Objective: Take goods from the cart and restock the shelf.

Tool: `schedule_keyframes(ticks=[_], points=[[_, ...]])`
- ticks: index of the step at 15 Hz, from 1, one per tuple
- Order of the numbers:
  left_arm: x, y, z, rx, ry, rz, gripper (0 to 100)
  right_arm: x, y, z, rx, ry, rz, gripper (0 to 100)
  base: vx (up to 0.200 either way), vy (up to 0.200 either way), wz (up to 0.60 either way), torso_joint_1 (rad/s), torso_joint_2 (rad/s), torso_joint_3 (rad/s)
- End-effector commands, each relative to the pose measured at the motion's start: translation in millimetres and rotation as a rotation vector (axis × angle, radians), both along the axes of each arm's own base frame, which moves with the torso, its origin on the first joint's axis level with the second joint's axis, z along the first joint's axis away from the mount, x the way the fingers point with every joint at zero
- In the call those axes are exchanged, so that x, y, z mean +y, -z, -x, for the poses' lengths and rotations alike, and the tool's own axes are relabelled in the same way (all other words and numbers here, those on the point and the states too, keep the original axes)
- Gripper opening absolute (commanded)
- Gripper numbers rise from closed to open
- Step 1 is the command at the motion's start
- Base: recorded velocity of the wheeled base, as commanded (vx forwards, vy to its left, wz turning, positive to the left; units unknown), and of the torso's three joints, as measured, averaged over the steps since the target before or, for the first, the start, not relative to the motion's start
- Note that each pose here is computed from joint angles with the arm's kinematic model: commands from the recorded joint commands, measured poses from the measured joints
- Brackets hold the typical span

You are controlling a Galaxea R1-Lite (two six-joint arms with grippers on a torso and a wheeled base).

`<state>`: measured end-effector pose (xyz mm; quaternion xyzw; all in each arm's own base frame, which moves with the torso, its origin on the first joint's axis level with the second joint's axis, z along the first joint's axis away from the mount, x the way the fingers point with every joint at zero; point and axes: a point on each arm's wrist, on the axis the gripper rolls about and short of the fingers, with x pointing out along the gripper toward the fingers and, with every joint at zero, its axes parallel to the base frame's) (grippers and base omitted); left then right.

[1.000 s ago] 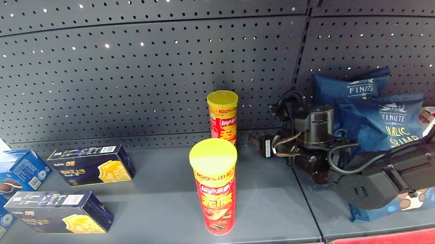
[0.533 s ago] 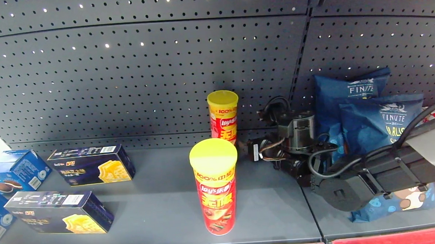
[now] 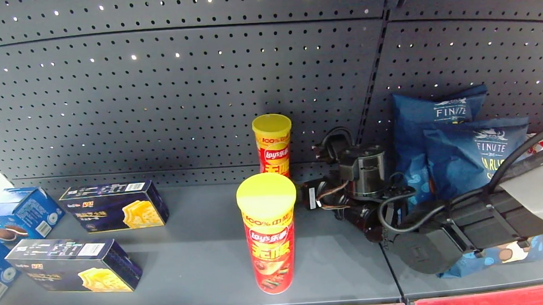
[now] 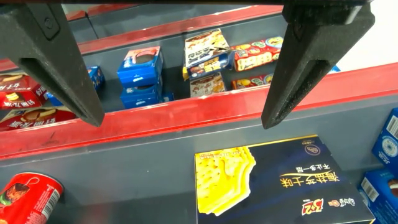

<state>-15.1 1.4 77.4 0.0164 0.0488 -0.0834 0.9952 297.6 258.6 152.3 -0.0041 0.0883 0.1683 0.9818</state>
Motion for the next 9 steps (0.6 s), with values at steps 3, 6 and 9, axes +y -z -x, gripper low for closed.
schedule_keyframes(ticks=[3, 6, 9], points=[[0.0, 0.0, 0, 0.001, 0.000, 0.000, 100, -11, -6, 5, -0.006, 0.012, 0.004, 100, 0.000, 0.000, 0.00, 0.000, 0.00, 0.000], [0.0, 0.0, 0, 0.001, 0.000, 0.000, 100, -23, -17, 21, -0.013, 0.004, 0.004, 100, 0.000, 0.000, 0.00, 0.000, 0.00, 0.000], [0.0, 0.0, 0, 0.001, 0.000, 0.000, 100, -44, -41, 74, -0.038, -0.061, -0.006, 100, 0.000, 0.000, 0.00, 0.000, 0.00, 0.000]])
